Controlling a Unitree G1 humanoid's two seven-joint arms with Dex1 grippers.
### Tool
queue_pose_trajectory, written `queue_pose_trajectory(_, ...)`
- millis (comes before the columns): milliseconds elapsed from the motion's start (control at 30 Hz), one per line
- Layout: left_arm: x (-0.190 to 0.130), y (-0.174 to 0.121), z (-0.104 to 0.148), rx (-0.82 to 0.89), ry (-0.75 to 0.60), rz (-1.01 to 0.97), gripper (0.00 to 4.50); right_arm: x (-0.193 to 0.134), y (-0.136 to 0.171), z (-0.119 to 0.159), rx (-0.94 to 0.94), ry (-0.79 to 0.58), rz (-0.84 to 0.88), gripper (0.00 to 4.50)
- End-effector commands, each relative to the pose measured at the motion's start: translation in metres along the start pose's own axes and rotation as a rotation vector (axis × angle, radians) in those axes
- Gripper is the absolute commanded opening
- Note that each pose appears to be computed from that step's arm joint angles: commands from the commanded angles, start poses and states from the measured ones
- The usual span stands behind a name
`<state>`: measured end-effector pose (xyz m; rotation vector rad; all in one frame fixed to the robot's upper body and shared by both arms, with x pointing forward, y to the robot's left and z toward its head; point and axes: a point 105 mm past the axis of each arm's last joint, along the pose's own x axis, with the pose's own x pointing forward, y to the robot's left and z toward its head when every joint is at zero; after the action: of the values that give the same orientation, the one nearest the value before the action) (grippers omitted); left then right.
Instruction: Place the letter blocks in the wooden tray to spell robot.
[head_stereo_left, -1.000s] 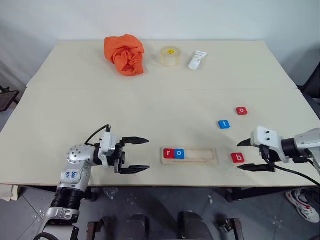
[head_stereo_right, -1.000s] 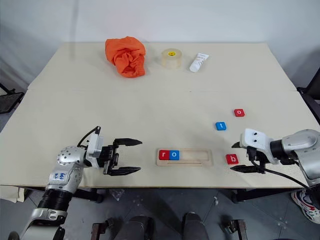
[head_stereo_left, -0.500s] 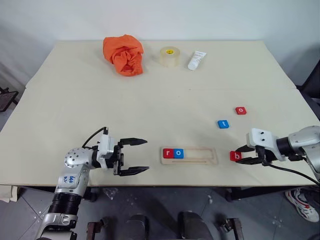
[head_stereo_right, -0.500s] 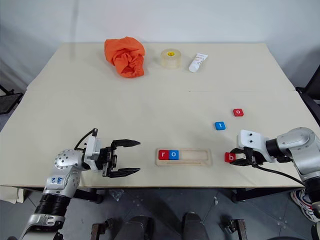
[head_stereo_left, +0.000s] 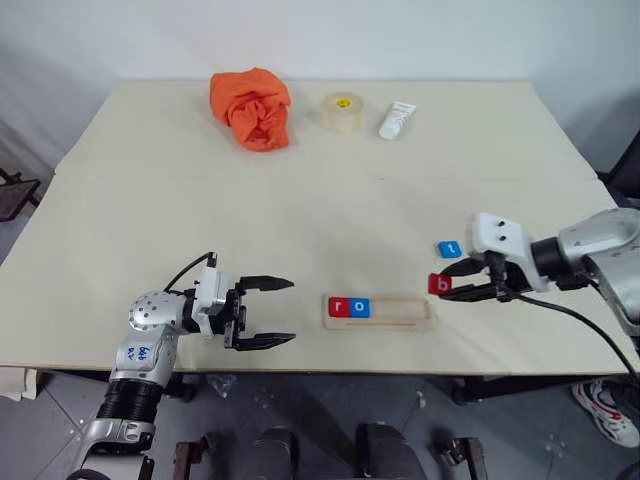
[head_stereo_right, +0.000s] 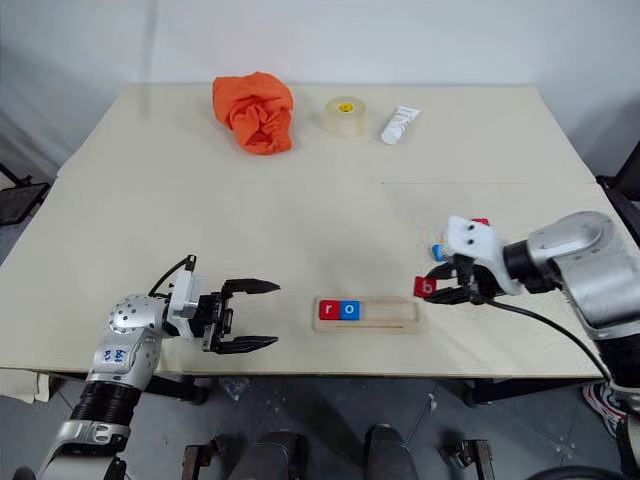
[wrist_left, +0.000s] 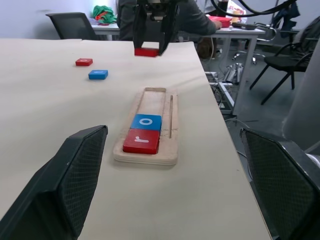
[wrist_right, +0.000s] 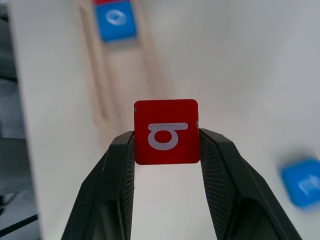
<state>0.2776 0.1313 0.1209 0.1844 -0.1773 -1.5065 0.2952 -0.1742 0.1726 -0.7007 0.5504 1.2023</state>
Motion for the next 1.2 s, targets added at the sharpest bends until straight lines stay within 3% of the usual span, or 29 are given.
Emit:
queue_pose_trajectory(33, 0.003, 0.0, 0.0, 0.032, 0.022, -0.057, 4.5, 0.02, 0.001, 0.008, -0.035, 0.025, -0.004, 1.46)
queue_pose_trajectory(333, -0.007, 0.009, 0.002, 0.06, 0.027, -0.024, 4.5, 0.049, 0.005, 0.017, -0.092, 0.027, 0.051, 1.46)
queue_pose_trajectory(967, -0.015, 0.007, 0.008, 0.072, 0.035, 0.04, 4.5, 0.066, 0.002, 0.027, -0.134, 0.03, 0.082, 1.46)
queue_pose_trajectory(1200, -0.014, 0.008, 0.009, 0.074, 0.033, 0.047, 4.5, 0.06, 0.012, 0.032, -0.141, 0.015, 0.128, 3.64)
